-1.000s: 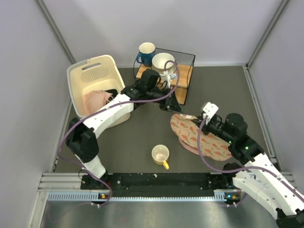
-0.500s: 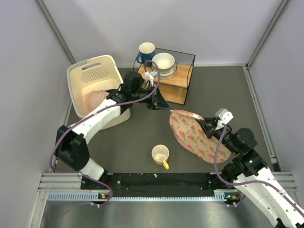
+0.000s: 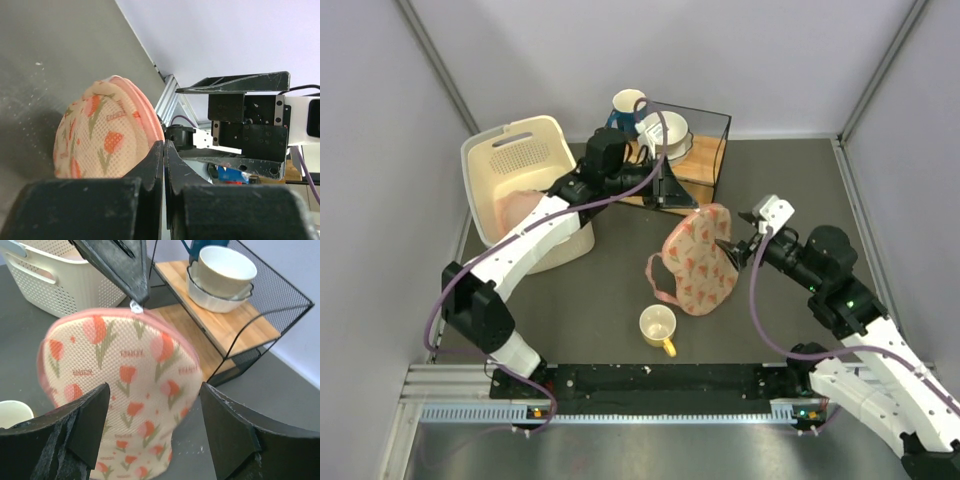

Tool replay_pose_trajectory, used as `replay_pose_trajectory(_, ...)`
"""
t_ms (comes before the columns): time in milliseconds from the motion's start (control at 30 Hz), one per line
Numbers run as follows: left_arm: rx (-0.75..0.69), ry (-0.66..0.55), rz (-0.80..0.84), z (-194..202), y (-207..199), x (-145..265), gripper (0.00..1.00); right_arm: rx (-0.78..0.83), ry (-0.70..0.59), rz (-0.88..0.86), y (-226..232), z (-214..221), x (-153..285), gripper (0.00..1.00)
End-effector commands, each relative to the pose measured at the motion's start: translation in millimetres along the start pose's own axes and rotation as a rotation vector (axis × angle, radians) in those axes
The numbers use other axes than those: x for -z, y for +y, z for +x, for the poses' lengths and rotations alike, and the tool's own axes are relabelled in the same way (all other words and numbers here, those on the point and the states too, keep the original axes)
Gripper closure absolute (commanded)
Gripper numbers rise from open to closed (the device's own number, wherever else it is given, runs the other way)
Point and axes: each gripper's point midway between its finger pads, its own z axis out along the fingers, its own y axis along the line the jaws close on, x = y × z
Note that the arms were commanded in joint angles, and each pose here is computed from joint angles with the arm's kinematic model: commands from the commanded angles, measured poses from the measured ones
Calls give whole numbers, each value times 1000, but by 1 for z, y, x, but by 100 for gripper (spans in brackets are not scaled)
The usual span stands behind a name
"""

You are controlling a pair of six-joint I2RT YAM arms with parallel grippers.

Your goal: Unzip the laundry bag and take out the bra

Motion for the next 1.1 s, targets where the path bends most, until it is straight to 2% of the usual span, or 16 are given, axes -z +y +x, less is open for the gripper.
replay_pose_trajectory(0,-103,-6,79,-15,-33,-3,100,104,19,-85,1,-22,-16,27)
replay_pose_trajectory(233,-203,59,95,-17,-53,5,100,223,29,-106,-10,-50,-25,26)
replay_pose_trajectory(333,-231,68,95,-18,-57,7,100,237,38,-119,-11,-57,-28,21)
replay_pose_trajectory(467,-235,76,99,-16,-59,5,100,201,34,-180,-3,-62,-39,19)
replay_pose_trajectory(633,-229,82,87,-12,-57,0,100,104,15,-216,4,-69,-54,21)
replay_pose_trajectory(733,-233,69,79,-13,-58,0,100,29,45,-237,10,-58,-59,29)
replay_pose_trajectory(833,-243,56,76,-17,-59,1,100,-1,74,-260,17,-42,-59,50)
replay_pose_trajectory(867,-244,53,74,-17,-59,1,100,-1,76,-254,16,-39,-58,85)
replay_pose_trajectory(900,-240,50,63,-18,-56,1,100,-5,88,-249,18,-31,-55,100)
replay_pose_trajectory(1000,-215,27,22,-23,-41,6,100,1,119,-170,9,-9,-49,100)
replay_pose_trajectory(1067,-167,8,-5,-23,-22,14,100,21,70,-108,3,-14,-35,100)
